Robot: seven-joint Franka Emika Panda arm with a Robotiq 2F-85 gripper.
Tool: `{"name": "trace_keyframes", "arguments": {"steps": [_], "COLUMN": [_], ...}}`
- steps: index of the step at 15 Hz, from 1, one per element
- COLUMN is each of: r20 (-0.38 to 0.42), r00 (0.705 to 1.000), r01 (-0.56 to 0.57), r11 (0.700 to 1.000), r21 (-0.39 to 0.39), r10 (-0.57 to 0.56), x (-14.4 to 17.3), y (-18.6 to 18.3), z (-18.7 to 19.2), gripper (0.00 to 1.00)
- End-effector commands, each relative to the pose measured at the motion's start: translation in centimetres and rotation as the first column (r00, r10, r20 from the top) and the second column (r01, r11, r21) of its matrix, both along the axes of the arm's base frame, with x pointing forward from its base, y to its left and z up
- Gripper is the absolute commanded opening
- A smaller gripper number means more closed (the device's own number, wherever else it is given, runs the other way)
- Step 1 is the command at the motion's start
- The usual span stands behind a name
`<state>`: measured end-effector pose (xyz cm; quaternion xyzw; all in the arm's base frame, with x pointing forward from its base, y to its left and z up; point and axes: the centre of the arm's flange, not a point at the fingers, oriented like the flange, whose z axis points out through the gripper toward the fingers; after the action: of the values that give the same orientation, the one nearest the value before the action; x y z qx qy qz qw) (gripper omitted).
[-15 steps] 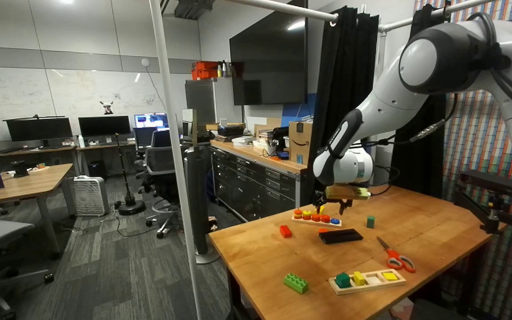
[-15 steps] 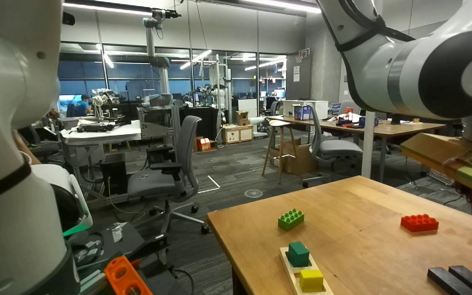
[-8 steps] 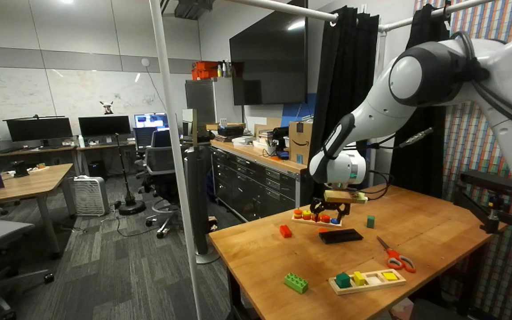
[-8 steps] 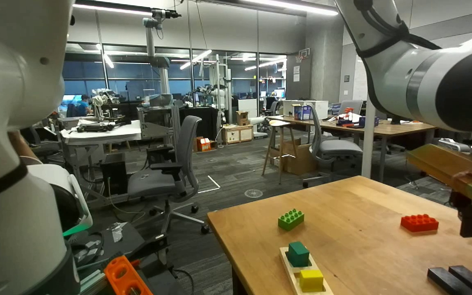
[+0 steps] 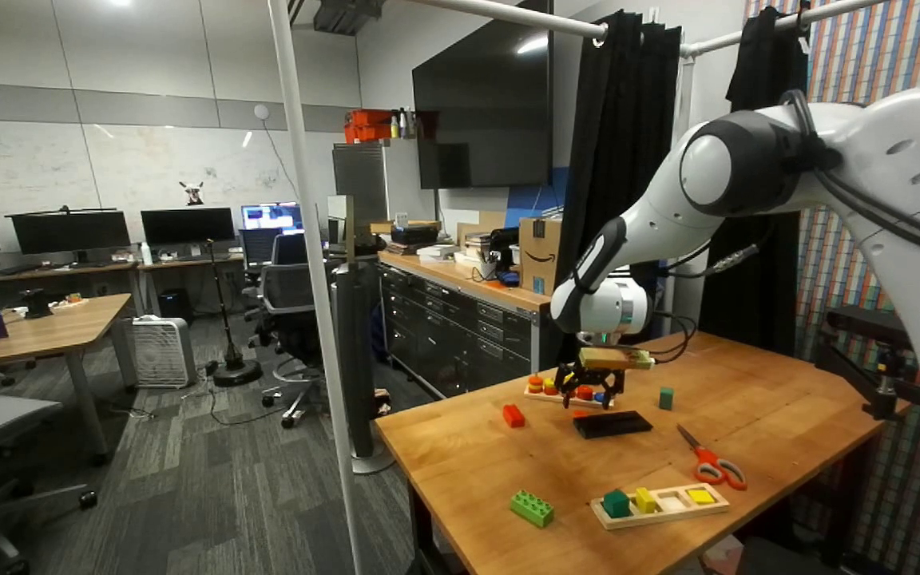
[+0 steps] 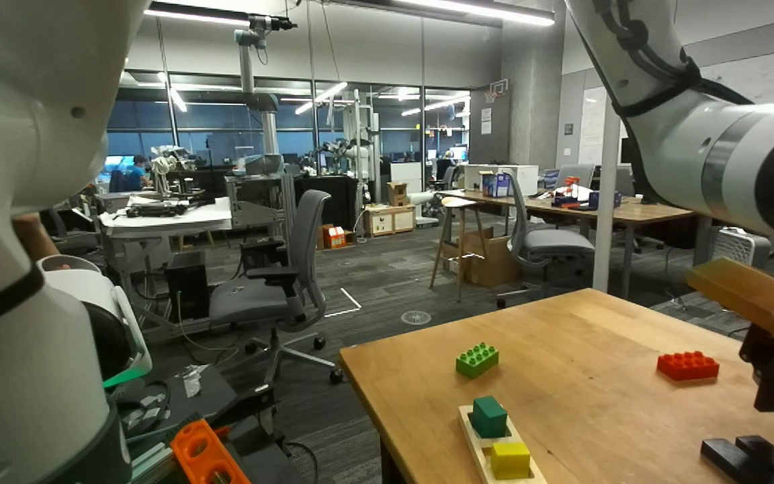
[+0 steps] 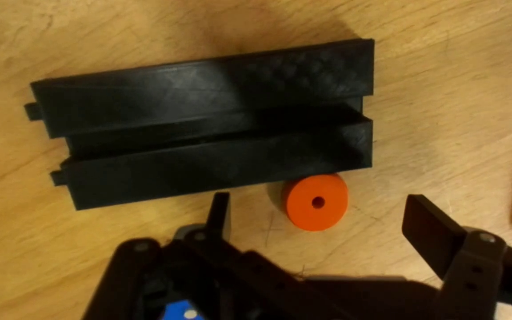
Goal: Put the orange rings on the wooden board
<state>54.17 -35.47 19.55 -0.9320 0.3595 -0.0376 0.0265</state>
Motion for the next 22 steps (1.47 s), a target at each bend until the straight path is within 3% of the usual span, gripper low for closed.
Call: {"name": "trace_keyframes", "arguments": {"steps": [1,17,22], "r20": [-0.012,-0.058,-0.108], "r00": [0.999,0.996,0.993], "r01": [-0.034,-0.060,-0.052], "r11": [0.999,0.998,0.998], "r21": [0.011,0.017,0.040], "r10": [0.035,0.061,0.056], "x": [2.4,3.5,3.0], "y": [-1.5,-1.9,-1.9], "z": [-0.6,-1.6,-1.7], "gripper": [1.00,1.00,1.00]}}
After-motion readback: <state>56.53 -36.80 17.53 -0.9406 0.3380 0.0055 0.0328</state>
